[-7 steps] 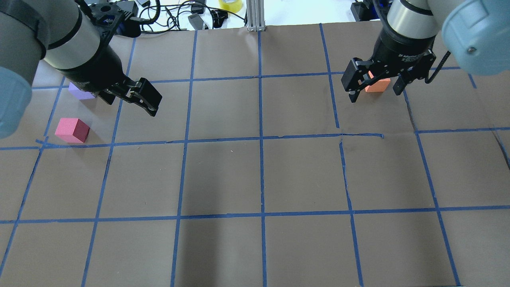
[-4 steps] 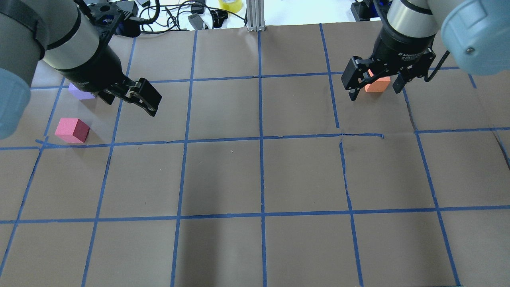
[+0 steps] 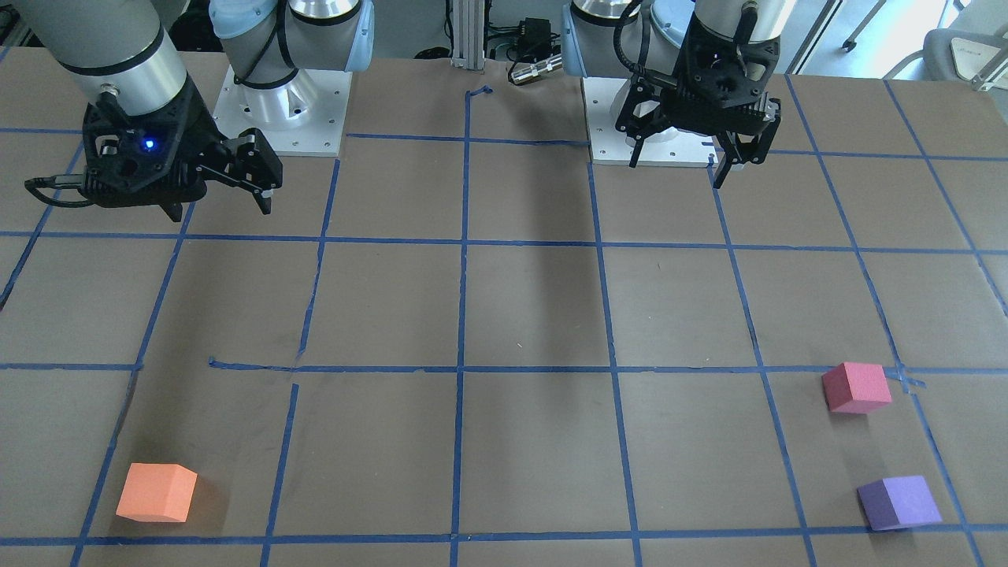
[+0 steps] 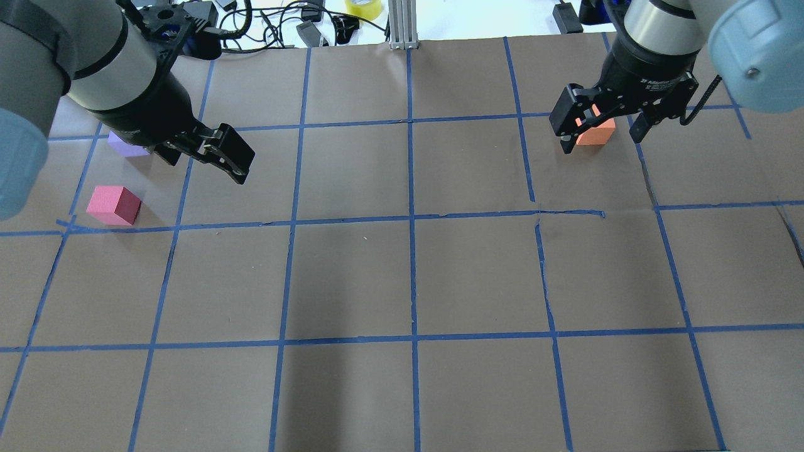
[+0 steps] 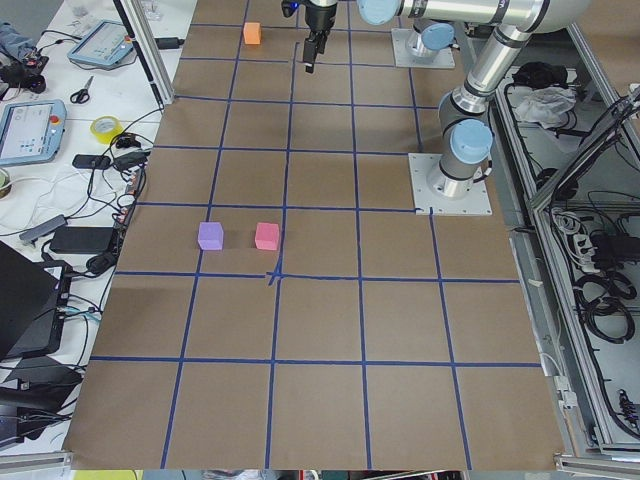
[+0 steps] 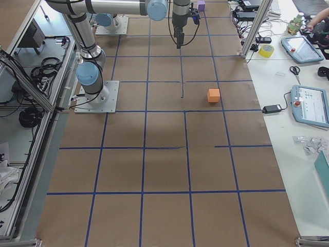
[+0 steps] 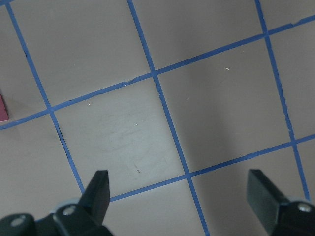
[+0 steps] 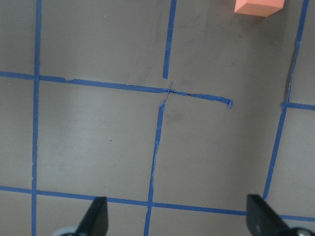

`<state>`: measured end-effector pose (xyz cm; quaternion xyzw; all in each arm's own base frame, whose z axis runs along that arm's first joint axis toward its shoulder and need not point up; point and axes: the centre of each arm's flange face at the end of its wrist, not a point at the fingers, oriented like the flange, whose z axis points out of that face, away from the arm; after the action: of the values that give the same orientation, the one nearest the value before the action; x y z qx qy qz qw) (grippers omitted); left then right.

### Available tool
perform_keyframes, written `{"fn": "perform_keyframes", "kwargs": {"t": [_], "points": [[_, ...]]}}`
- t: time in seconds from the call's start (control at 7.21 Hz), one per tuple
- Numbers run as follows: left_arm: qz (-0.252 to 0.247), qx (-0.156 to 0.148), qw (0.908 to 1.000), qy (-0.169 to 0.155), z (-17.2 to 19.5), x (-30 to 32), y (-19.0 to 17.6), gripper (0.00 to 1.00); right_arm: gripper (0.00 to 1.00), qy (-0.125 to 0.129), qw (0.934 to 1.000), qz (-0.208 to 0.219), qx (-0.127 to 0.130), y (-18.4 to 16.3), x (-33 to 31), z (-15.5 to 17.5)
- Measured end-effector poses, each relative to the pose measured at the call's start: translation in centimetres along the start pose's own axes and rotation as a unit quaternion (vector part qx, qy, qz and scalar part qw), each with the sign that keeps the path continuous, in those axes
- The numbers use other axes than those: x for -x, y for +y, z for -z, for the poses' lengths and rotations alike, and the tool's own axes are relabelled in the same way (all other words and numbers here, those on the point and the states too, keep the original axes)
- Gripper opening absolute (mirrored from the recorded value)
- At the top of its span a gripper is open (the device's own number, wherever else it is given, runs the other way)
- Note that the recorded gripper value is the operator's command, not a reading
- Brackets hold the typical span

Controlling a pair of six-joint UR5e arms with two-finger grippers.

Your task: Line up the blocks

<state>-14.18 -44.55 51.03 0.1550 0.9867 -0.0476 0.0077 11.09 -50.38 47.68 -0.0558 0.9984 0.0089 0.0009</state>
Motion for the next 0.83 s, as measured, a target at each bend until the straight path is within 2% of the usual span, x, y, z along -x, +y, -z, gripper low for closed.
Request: {"fn": "perform_keyframes", "kwargs": {"t": [0.28,0.42,0.69,0.83], "points": [[0.000,0.000,1.0000,0.000,0.0,0.0,0.0,1.00,1.00,-0.004,0.9997,-0.023,0.004,-1.5,-3.8,-1.4],[0.001,0.000,1.0000,0.000,0.1,0.0,0.0,1.00,1.00,-0.004,0.9996,-0.027,-0.004,-3.3,-5.8,-2.9],[0.000,-0.001,1.0000,0.000,0.1,0.0,0.0,1.00,1.00,0.010,0.9985,-0.020,-0.049,-7.8,-8.4,-6.5],[0.000,-0.001,1.0000,0.000,0.1,0.0,0.0,1.00,1.00,0.013,0.9983,-0.008,-0.057,-9.6,-9.5,-8.9]]}}
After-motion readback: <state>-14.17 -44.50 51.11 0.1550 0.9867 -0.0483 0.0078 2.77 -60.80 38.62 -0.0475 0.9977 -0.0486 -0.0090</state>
